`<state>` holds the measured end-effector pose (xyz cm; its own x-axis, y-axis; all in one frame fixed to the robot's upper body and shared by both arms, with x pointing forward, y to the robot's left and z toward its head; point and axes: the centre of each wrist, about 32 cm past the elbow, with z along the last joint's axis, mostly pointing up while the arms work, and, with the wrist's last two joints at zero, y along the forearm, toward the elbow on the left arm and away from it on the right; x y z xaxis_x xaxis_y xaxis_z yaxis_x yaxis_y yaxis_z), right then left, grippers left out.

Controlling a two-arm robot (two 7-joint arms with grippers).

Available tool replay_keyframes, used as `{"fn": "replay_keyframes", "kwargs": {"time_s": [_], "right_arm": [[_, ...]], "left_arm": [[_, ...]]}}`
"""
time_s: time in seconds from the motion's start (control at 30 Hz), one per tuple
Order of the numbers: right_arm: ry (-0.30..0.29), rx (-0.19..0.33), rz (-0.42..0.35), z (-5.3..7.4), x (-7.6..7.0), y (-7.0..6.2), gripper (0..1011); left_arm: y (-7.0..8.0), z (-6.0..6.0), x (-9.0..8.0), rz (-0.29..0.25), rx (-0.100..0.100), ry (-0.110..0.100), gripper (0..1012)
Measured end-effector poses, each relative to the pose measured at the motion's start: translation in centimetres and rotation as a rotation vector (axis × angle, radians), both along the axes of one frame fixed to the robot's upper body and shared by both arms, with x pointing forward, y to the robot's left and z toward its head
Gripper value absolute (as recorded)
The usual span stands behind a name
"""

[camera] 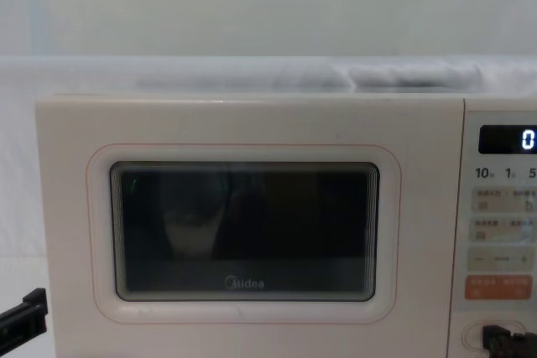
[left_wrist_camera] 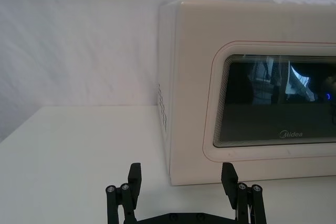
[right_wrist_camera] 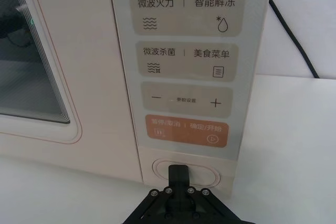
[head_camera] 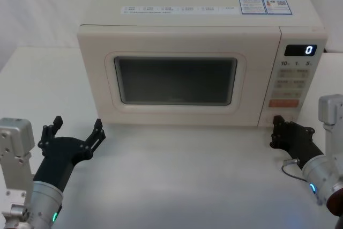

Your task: Press the button to open the microwave door with one hand; close the microwave door with the other hand.

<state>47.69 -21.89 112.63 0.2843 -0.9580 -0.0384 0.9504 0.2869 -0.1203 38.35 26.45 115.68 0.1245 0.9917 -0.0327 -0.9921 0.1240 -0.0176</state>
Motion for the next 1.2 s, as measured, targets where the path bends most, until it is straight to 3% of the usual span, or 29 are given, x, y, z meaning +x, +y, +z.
{"fn": "replay_keyframes", "kwargs": {"time_s": [1.2], "right_arm": [[-0.005, 0.0, -0.019, -0.5, 1.9, 0.4, 0]], "left_arm": [[0.0, 0.0, 0.0, 0.0, 0.0, 0.0, 1001]]}}
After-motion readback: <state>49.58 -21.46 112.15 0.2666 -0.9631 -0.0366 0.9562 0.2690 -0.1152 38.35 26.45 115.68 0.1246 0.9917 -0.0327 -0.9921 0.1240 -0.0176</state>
